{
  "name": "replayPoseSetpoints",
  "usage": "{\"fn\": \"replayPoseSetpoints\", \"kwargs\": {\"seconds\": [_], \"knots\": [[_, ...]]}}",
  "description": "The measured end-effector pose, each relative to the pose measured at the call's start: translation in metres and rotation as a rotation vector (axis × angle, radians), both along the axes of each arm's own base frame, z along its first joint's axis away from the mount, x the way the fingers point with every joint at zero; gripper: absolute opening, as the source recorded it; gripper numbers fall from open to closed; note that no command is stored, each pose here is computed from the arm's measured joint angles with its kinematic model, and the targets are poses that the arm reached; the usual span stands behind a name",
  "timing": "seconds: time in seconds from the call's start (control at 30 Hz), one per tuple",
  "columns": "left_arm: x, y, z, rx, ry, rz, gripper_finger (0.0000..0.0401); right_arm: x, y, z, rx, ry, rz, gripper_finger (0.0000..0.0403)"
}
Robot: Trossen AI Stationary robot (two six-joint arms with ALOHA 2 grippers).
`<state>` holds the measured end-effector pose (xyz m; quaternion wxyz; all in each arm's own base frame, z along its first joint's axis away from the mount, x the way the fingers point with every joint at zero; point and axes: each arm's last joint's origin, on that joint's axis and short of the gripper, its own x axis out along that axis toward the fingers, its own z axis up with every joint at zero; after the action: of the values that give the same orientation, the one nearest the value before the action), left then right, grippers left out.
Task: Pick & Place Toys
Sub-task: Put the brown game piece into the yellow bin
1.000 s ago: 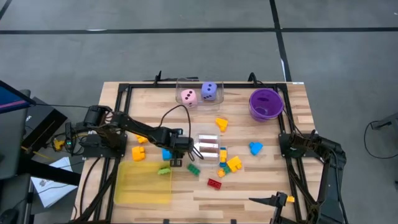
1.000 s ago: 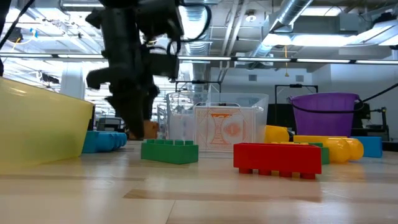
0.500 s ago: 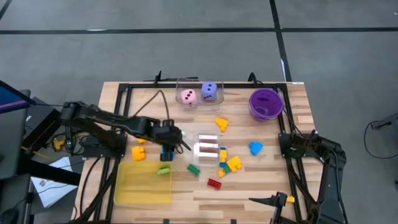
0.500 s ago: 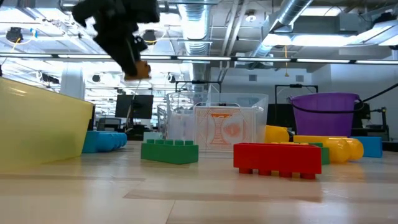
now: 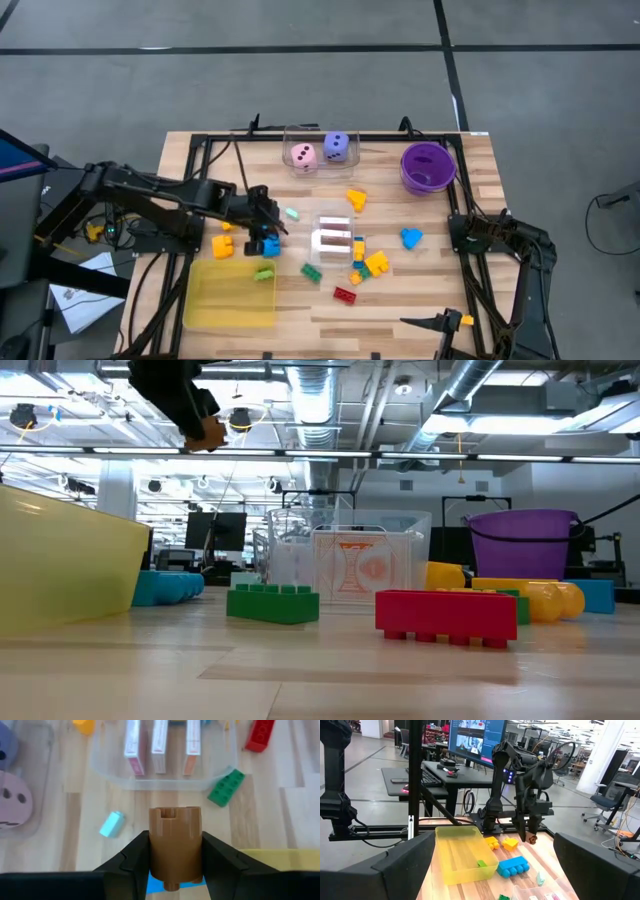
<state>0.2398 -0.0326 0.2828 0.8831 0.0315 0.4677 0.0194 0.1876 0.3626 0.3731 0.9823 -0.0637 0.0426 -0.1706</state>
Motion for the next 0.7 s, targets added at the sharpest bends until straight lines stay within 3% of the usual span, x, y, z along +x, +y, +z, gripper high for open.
{"fn": "replayPoseSetpoints", "kwargs": {"seconds": [0.27, 0.7], "knots": [[-0.011, -0.026, -0.004, -0.107, 0.086, -0.087, 0.0139, 0.000, 0.000, 0.000, 0.002, 0.000, 0.000, 0.0400], [-0.047, -0.080, -0.015, -0.178, 0.254, -0.053, 0.0140, 0.000, 0.000, 0.000, 0.008, 0.000, 0.002, 0.0400]]}}
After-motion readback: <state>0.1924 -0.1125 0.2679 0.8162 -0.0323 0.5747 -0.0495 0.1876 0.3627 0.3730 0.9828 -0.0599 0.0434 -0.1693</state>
